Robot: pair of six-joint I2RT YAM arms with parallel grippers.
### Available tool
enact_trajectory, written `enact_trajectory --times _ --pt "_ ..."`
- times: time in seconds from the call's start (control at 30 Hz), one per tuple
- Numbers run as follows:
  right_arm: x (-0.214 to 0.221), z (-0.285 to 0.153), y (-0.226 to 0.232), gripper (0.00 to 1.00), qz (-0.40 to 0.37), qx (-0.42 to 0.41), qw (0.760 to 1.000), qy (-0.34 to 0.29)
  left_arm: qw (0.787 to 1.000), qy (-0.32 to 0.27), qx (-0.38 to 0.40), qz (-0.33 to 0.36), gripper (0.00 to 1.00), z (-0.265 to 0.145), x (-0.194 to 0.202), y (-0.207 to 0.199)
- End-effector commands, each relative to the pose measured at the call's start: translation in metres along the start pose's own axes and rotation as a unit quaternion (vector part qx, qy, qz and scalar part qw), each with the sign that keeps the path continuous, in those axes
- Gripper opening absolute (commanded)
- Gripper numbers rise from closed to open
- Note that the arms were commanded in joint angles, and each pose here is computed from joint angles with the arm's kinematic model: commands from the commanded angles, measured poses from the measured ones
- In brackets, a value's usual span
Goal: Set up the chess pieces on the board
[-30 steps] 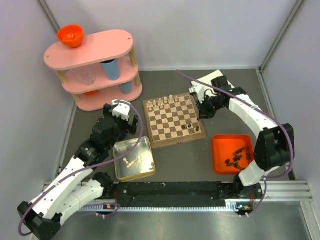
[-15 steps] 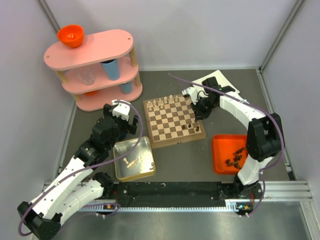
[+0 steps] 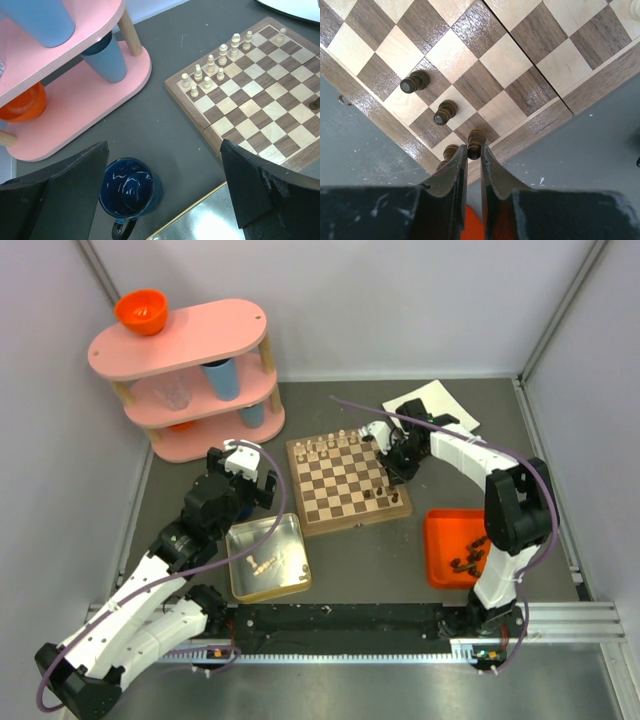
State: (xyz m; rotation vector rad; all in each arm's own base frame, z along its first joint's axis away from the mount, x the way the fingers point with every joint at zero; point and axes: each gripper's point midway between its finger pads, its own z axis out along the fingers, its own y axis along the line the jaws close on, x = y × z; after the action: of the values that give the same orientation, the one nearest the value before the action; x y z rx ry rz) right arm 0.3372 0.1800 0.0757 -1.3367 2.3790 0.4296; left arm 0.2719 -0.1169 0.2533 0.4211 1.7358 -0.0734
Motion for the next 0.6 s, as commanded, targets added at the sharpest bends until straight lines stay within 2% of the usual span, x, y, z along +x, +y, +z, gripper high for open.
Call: enact_trajectory --times 0.0,0.57 --pt "-0.0159 0.0003 -0.0033 0.12 -0.01 0.011 1.0 -0.011 0.999 -0.031 -0.005 -0.008 0.99 -0.0015 -0.0162 0.0032" --pt "-0.0099 0.0061 0.0019 0.18 -0.015 0.007 1.0 0.004 0.999 -0.031 -0.005 -0.006 0.99 -0.0019 -0.0161 0.0035"
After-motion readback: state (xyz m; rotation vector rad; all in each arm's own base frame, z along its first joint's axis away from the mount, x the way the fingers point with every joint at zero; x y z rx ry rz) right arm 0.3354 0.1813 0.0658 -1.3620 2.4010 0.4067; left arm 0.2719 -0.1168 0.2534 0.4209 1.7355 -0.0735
